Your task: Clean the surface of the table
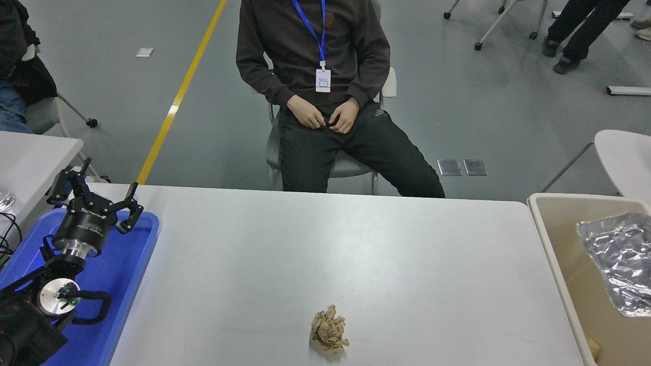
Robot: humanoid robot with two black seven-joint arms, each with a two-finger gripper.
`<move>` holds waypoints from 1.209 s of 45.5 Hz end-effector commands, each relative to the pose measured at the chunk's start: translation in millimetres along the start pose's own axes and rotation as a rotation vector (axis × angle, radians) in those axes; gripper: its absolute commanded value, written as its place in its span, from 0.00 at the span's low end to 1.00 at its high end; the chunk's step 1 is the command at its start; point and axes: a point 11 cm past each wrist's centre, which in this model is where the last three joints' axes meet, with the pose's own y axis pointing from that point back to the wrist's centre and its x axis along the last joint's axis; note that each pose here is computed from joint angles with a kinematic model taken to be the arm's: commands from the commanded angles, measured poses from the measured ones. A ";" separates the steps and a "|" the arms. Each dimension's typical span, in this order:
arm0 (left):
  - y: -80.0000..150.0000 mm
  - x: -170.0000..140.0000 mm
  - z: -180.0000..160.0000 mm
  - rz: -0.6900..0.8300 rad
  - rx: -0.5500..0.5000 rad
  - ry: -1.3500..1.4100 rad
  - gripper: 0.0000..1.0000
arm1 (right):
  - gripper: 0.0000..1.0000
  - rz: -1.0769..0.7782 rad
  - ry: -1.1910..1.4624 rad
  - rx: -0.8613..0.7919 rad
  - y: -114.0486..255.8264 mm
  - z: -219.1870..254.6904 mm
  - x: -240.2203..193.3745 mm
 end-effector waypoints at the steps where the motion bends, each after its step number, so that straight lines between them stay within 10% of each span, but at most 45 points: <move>1: 0.0 0.0 0.0 0.000 0.000 0.000 1.00 | 0.00 -0.018 0.012 -0.068 -4.7 0.8 1.4; 19: -0.1 -0.4 -0.2 -0.001 0.000 0.001 1.00 | 0.01 -0.033 0.039 -0.075 -8.4 -4.3 0.5; 21: 0.0 0.0 0.0 0.000 0.000 0.000 1.00 | 0.37 -0.045 0.069 -0.069 -8.7 -4.7 0.6; 27: -0.1 -0.4 -0.2 -0.001 0.000 0.001 1.00 | 1.00 -0.055 0.091 -0.070 -8.4 -3.8 0.1; 55: 0.0 0.0 0.0 0.000 0.000 0.000 1.00 | 1.00 0.017 0.015 -0.107 -6.0 3.0 7.4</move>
